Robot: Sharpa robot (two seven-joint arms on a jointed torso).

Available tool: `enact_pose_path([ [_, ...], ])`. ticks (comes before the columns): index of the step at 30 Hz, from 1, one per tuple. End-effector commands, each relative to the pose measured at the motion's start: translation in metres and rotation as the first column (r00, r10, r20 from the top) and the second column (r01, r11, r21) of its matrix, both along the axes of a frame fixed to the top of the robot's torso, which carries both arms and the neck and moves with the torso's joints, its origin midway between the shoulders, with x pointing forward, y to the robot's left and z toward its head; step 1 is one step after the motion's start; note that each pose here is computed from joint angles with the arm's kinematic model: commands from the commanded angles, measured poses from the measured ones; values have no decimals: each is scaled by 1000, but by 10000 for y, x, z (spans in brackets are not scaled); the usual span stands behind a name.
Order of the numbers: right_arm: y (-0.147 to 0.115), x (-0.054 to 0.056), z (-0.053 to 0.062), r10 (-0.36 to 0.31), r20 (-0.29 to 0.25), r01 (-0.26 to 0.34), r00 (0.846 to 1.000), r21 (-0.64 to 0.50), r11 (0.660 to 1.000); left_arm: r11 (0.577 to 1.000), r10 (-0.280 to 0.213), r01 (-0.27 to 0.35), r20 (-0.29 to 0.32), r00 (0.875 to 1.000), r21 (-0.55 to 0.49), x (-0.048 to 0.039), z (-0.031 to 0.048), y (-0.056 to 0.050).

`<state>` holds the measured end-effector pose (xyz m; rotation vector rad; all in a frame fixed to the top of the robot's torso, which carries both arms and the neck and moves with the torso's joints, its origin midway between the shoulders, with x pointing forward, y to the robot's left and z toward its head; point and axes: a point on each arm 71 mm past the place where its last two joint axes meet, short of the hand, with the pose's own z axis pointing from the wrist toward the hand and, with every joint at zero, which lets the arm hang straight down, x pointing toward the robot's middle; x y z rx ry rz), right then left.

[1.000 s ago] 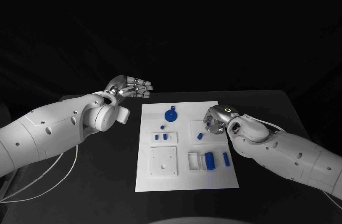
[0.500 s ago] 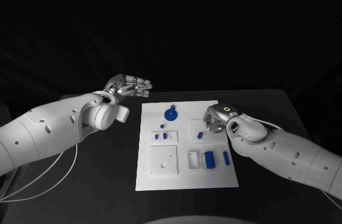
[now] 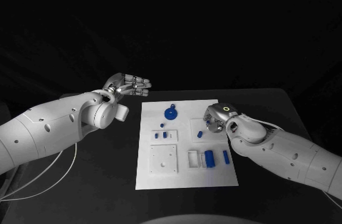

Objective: Assemble the parts on the task board

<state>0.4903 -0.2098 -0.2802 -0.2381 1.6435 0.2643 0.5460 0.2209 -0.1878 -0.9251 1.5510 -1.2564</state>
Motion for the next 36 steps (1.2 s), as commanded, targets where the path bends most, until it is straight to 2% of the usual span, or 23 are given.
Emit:
enact_pose_path([
  [1,-34,-25,-70,-17,-17,16,1000,-57,998,1000,-5,5,8,1000,-6,3,18,-2],
  [17,-23,-38,-61,-20,-4,20,1000,-59,998,1000,-1,1,5,1000,-3,12,12,29],
  [36,2,-67,-2,-29,63,31,998,-46,998,1000,2,-2,4,1000,-3,22,7,46],
])
